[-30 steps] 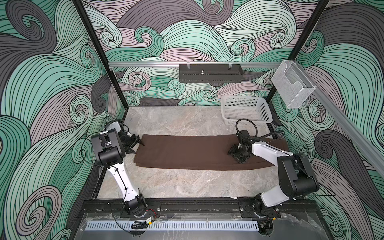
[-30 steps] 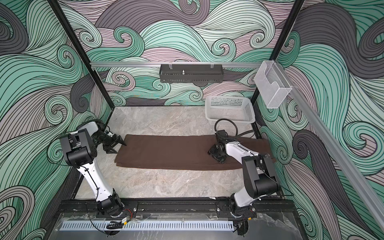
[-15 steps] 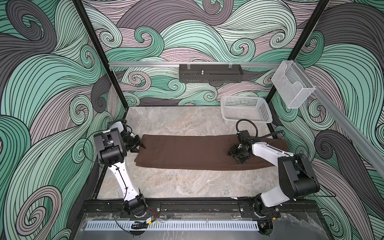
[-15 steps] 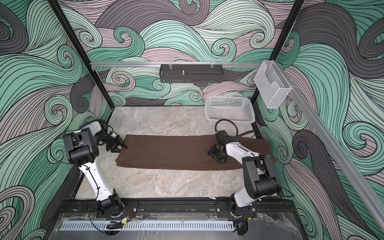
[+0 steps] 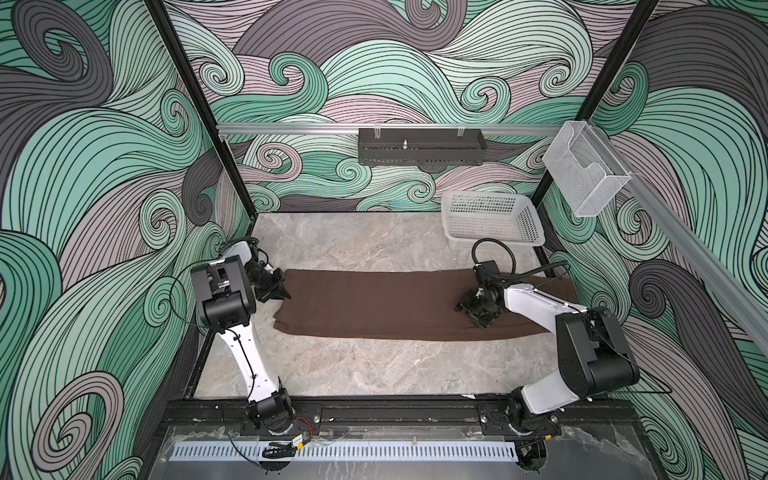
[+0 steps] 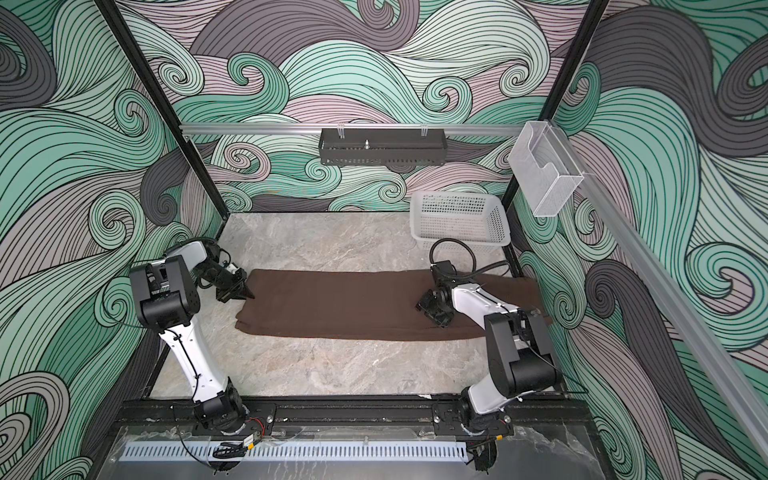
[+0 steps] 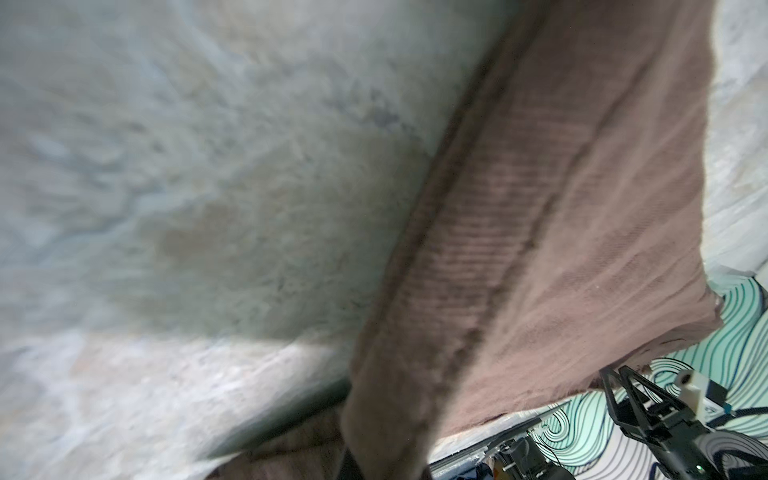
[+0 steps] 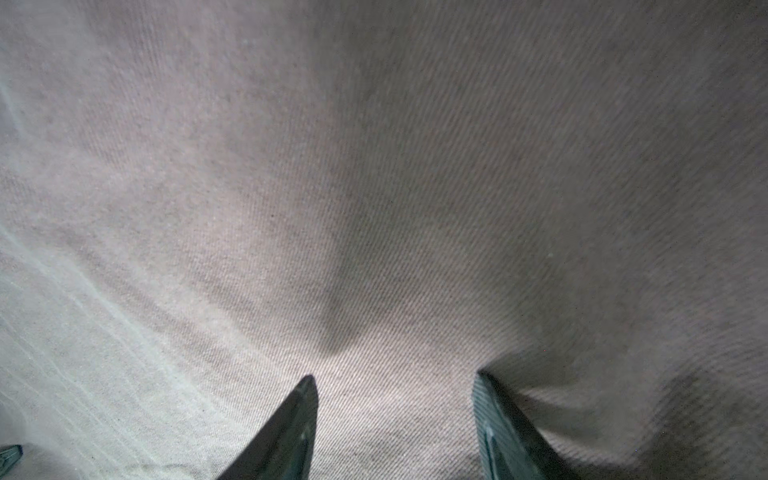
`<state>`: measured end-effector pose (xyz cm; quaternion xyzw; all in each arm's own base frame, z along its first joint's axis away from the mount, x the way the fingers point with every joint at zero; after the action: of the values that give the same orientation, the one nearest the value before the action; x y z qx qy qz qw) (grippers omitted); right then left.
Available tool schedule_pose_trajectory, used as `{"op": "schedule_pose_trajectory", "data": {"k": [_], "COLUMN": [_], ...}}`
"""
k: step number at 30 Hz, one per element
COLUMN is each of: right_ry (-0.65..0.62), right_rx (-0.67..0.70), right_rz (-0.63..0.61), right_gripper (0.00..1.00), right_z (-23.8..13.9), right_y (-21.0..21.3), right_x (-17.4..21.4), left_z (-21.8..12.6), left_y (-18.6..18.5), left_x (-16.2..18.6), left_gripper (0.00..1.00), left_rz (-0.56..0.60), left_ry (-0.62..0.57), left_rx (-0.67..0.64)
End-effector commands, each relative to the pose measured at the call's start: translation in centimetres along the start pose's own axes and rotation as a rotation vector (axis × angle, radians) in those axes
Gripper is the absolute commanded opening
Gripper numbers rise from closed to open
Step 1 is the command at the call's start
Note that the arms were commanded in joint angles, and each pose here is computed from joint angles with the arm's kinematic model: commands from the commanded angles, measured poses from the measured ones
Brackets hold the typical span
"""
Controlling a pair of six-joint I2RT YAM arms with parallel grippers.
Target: Fold and stack the trousers
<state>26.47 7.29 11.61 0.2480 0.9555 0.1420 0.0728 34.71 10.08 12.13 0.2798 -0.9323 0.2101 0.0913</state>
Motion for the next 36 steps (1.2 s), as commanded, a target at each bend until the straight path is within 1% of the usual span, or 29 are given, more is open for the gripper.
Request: {"op": "schedule_pose_trajectory", "data": {"k": [1,5,9,11,16,19,21,25,27,31,36], "right_ry": [0.046,0.029,0.021,0.024,0.016,0.004,-0.013,-0.028,-0.022,-0.019,-0.022], "right_rx": [0.0,-0.075,-0.114,-0.127,-0.154,-0.149,-0.143,-0.126,-0.117,-0.102,-0.092], "right_rz": [-0.014,-0.088,-0.157,-0.188,-0.241,-0.26,-0.268,-0.276,-0.279,-0.276,-0.269], "right_gripper": [0.61,0.63,0.63,0.64,0.64,0.64,0.64,0.64,0.64,0.64,0.64], "right_z": [0.4,-0.1,-0.5,-0.6,-1.5,-2.2,-2.6,-2.8,-2.6,-2.4,-2.3], "right_y": [0.2,2.4,4.5,5.5,7.3,7.6,7.6,7.4,7.2,6.7,6.0], "right_x": [0.9,1.3,2.0,2.3,2.7,2.7,2.6,2.6,2.7,2.9,3.0], "left_z": [-3.4,-5.4,-7.3,-8.4,-11.4,-12.6,-12.7,-11.5,-10.6,-9.8,-9.8], "left_y": [-0.7,-0.5,0.5,1.1,2.6,2.8,2.6,1.0,0.1,-2.2,-5.9], "left_x": [0.9,1.2,1.2,1.1,0.6,0.3,0.1,0.6,1.1,2.8,5.6], "left_gripper": [0.0,0.0,0.0,0.0,0.0,0.0,0.0,0.0,0.0,0.0,0.0], "left_rz": [0.008,-0.011,-0.065,-0.097,-0.173,-0.19,-0.18,-0.119,-0.09,-0.044,0.044], "left_ry": [-0.102,-0.182,-0.259,-0.298,-0.379,-0.399,-0.383,-0.313,-0.27,-0.222,-0.207], "left_rx": [-0.082,-0.151,-0.254,-0.319,-0.426,-0.479,-0.467,-0.383,-0.319,-0.207,-0.157]}}
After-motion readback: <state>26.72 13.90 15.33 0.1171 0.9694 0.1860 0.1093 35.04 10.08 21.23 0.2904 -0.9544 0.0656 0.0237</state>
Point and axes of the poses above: each gripper's point midway between its finger pads, its own z axis out along the fingers, its own y axis along the line the jaws close on, x = y × z, the point moved 10 cm from there along -z, back along the fingers, and after that the axes turned 4 degrees about -z, right-handed, at the moved point
